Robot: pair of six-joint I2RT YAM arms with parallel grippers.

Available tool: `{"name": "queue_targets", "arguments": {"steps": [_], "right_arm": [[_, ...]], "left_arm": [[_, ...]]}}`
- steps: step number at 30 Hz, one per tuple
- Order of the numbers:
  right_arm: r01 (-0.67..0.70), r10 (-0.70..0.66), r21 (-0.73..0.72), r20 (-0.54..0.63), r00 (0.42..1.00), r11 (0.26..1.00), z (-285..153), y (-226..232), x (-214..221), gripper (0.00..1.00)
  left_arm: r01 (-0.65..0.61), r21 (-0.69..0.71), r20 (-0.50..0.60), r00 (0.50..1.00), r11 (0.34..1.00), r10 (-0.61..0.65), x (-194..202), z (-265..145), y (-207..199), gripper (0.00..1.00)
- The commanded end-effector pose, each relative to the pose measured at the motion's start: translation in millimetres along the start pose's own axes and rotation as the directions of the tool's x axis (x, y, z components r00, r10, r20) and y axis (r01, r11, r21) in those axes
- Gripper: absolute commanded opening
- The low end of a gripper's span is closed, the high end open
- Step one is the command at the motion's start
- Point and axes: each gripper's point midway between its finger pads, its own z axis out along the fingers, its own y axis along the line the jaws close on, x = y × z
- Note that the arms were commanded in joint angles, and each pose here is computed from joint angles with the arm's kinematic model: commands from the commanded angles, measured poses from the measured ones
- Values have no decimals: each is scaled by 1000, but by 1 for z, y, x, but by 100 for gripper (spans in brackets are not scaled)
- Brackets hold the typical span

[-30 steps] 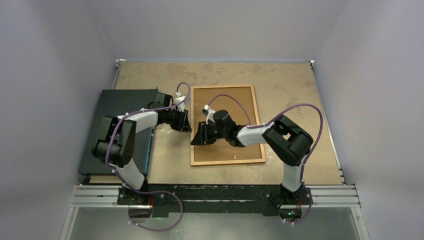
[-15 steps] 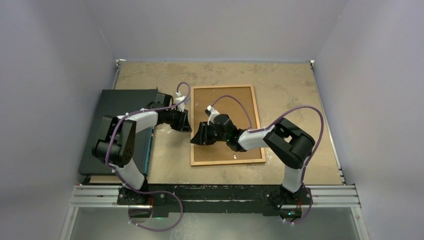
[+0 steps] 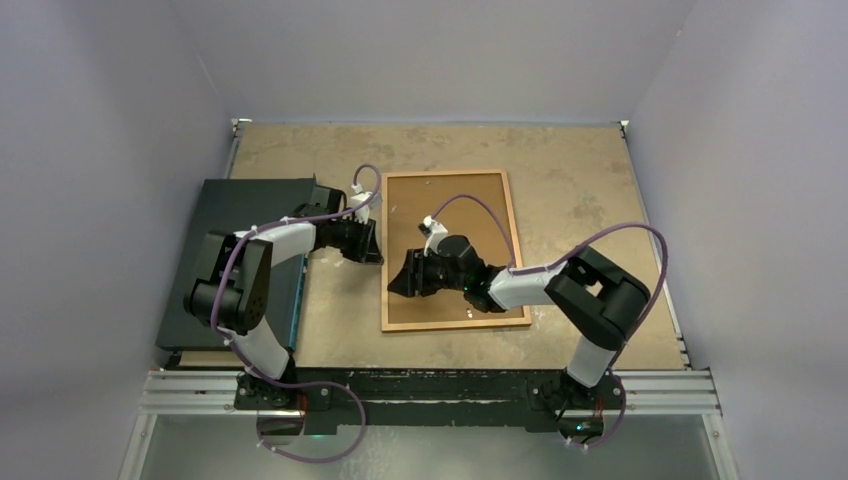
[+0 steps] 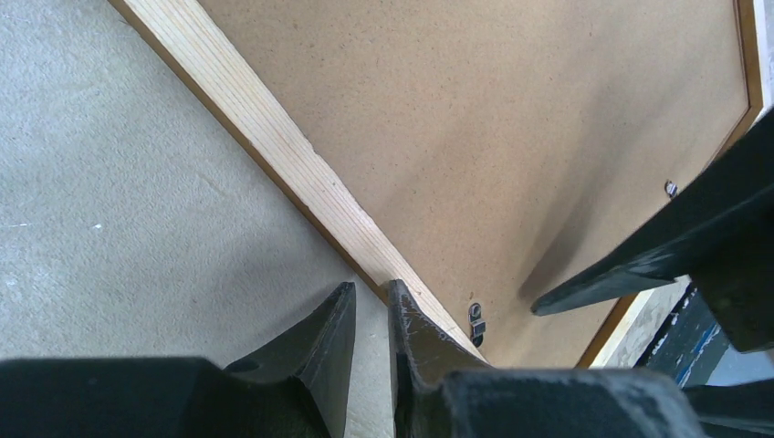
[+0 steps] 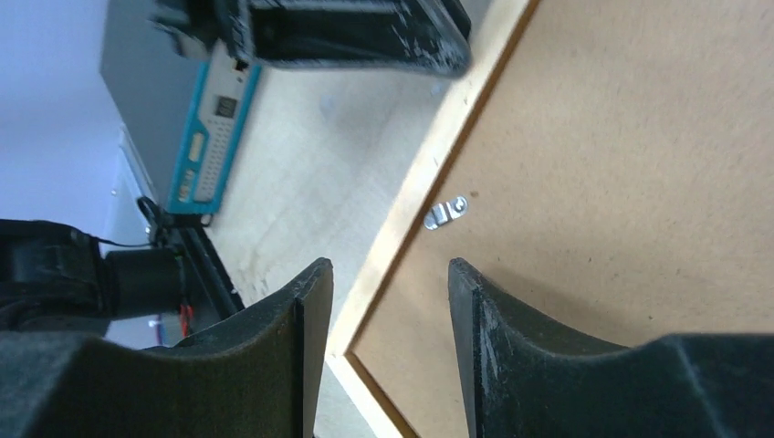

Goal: Put the photo into the frame

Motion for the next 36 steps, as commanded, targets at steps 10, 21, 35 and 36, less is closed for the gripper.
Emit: {"name": "queue_targets", "arguments": {"steps": [10, 21, 35, 36], "right_arm": [[7, -7, -12, -17, 1000, 1000, 24, -1, 19, 47], [36, -36, 41, 8, 999, 999, 38, -12, 12, 45], [102, -104, 39, 47, 993, 994, 45, -11, 1, 45], [116, -117, 15, 61, 991, 993, 44, -5, -3, 45]], "left_arm": [[-15, -16, -18, 1000, 1000, 15, 5, 2, 5, 15], [-11, -8, -16, 1000, 1000, 11, 4, 2, 3, 13], [-13, 3, -15, 1000, 1000, 13, 5, 2, 0, 10], [-12, 2, -16, 1000, 1000, 12, 5, 1, 0, 10]]}}
